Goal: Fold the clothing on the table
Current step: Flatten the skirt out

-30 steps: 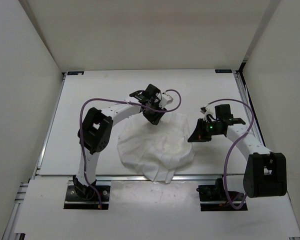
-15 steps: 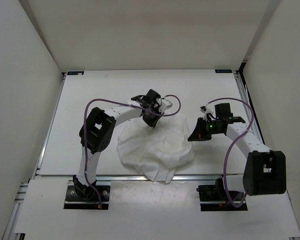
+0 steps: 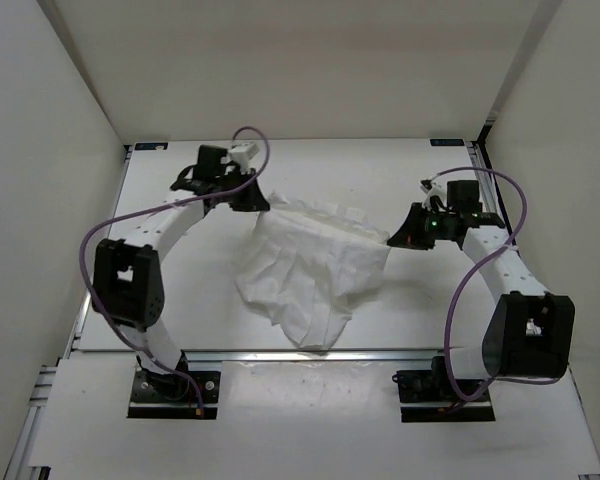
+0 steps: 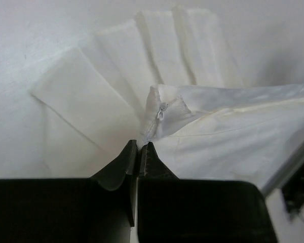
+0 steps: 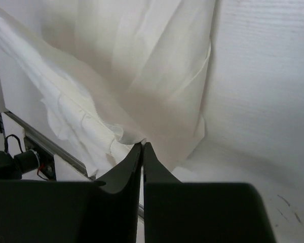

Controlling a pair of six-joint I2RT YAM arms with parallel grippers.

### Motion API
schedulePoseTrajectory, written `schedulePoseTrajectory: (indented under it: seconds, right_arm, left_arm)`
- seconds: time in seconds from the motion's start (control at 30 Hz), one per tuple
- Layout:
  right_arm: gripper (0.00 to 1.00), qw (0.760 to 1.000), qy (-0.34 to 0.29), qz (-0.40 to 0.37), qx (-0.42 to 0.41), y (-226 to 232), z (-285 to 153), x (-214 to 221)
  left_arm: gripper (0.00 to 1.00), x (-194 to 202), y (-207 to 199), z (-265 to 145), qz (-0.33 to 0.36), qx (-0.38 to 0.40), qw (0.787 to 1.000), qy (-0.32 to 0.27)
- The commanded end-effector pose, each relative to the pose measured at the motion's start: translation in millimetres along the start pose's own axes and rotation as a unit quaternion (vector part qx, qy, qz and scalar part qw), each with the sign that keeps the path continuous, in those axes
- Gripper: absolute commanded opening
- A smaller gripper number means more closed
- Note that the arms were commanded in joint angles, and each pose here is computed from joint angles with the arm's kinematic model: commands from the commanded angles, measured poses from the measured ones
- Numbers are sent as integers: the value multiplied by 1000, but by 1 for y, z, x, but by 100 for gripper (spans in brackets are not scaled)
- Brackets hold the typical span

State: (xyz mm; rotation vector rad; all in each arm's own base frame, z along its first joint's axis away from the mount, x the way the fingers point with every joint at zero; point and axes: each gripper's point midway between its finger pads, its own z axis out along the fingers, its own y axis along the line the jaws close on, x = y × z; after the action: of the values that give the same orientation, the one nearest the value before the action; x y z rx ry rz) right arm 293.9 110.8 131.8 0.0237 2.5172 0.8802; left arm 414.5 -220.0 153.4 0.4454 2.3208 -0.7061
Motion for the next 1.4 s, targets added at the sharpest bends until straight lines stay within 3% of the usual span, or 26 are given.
schedulePoseTrajectory:
  seconds: [0.0, 0.17, 0.27, 0.33, 0.4, 0.43, 0.47, 0.5, 0.53, 0.57, 0.63, 0.77, 0.93, 1.07, 1.23, 1.37]
  right_arm:
    - [0, 997, -19, 12, 72, -30, -2, -18]
    - [0, 997, -34, 23, 66, -37, -3, -30]
    - [0, 999, -42, -2, 6, -18, 2, -36]
    - [0, 991, -48, -35, -117, 22, -1, -39]
    - [0, 987, -50, -3, -152, 24, -3, -44]
    - [0, 990, -45, 23, -128, 15, 3, -45]
    - [6, 993, -32, 38, -103, 6, 8, -44]
    - [19, 994, -15, 36, -99, 8, 13, -38]
    - [52, 996, 4, 26, -88, 7, 17, -32]
    - [69, 998, 22, 15, -50, 3, 24, -25]
    - [70, 998, 44, -42, 7, 3, 38, -9]
    - [71, 985, 20, -144, 98, 0, 43, -19]
    - [67, 971, -12, -196, 136, -4, 45, -54]
    - [68, 960, 1, -221, 170, -29, 58, -73]
    - [59, 973, 6, -197, 119, -42, 80, -83]
    - [54, 983, 34, -175, 32, -37, 99, -77]
  left_arm:
    - [0, 3, 30, -35, -138, 38, 987, -67]
    - [0, 37, 54, -48, -177, 36, 980, -79]
    - [0, 38, 39, -47, -174, 68, 979, -82]
    - [0, 38, 24, -47, -167, 105, 977, -84]
    - [0, 37, 4, -51, -179, 166, 966, -87]
    - [0, 34, -2, -53, -183, 185, 961, -98]
    - [0, 35, -11, -54, -175, 205, 958, -101]
    - [0, 38, -14, -53, -183, 208, 956, -99]
    - [0, 42, -20, -50, -175, 212, 957, -92]
    - [0, 50, -19, -45, -182, 200, 959, -79]
    - [0, 70, -22, -34, -172, 182, 967, -51]
    - [0, 74, -25, -31, -189, 185, 963, -54]
    - [0, 69, -11, -24, -215, 171, 959, -64]
    - [0, 64, -4, -18, -217, 153, 962, -66]
    - [0, 69, 5, -16, -233, 139, 960, -64]
    - [0, 84, 13, -13, -246, 119, 961, -52]
